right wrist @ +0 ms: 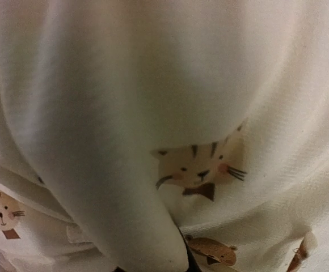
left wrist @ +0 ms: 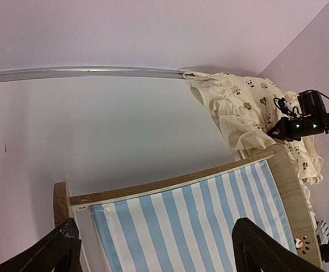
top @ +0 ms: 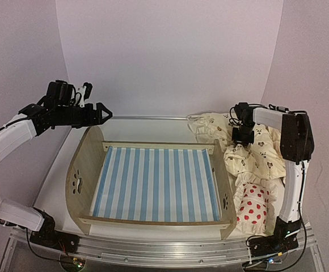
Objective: Set up the pet bed
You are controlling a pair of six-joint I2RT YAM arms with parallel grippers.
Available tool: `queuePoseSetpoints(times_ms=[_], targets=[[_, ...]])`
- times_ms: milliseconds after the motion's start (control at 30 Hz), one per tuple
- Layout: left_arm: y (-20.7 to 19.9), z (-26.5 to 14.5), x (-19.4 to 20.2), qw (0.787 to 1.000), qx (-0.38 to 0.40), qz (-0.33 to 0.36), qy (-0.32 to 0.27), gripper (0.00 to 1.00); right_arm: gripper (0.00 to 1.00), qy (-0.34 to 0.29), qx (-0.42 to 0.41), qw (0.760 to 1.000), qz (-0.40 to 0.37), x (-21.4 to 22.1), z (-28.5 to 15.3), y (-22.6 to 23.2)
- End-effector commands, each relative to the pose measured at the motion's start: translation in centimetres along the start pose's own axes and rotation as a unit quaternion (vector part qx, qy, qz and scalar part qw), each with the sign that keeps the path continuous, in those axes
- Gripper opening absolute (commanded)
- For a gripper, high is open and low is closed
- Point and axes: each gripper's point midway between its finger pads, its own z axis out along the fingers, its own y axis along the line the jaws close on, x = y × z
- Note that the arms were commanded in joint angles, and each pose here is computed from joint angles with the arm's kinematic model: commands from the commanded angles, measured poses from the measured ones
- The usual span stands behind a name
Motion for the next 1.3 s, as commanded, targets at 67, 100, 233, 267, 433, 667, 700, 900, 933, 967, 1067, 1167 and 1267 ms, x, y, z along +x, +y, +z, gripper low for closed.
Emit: queuePoseSetpoints(times_ms=[67,100,233,267,433,667,700,900,933,967,1067,1167,1267], targets=[[0.2,0.5,-0.1,1.0,-0.002,0.007,-0.009,0.93,0.0,-0.072,-0.034,0.997,-0.022,-4.6,-6.0,0.7],[0.2,0.6,0.0,1.0,-0.002,0.005,-0.007,0.93,0.0,-0.091,-0.042,0.995,-0.022,-5.6,-7.5,0.9],[0.1,1.0,0.2,1.0,0.005,0.001,-0.005,0.93,0.0,-0.163,-0.084,0.983,-0.012,-9.0,-14.2,1.4],[0.1,1.0,0.2,1.0,0.006,0.001,-0.006,0.93,0.0,-0.18,-0.098,0.979,-0.008,-9.7,-16.0,1.6],[0.2,1.1,0.4,1.0,0.004,-0.004,-0.007,0.93,0.0,-0.255,-0.167,0.953,-0.01,-11.9,-24.3,3.6],[0.3,1.3,0.5,1.0,0.005,-0.008,-0.01,0.92,0.0,-0.296,-0.325,0.895,-0.078,-10.8,-34.1,10.5],[0.4,1.3,0.6,1.0,0.004,-0.008,-0.01,0.92,0.0,-0.299,-0.35,0.882,-0.1,-10.1,-35.6,12.0],[0.6,0.0,-0.2,0.999,-0.009,-0.012,-0.031,0.92,0.0,-0.269,-0.498,0.779,-0.27,-1.0,-42.3,19.6],[0.4,-0.4,-0.5,0.999,-0.006,-0.013,-0.037,0.92,0.0,-0.253,-0.525,0.756,-0.299,1.2,-43.0,20.5],[0.1,-0.8,-0.8,0.999,-0.001,-0.013,-0.045,0.92,0.0,-0.238,-0.545,0.734,-0.327,3.3,-43.3,21.0],[-0.3,-2.0,-1.8,0.998,0.002,-0.012,-0.065,0.92,0.0,-0.219,-0.583,0.666,-0.411,9.5,-43.8,20.6],[-0.6,-2.7,-2.3,0.997,0.003,-0.011,-0.072,0.92,0.0,-0.204,-0.593,0.634,-0.453,14.2,-42.3,18.5],[-0.9,-2.6,-2.5,0.998,0.008,-0.01,-0.066,0.92,0.15,-0.201,-0.563,0.649,-0.471,16.9,-39.1,16.3]])
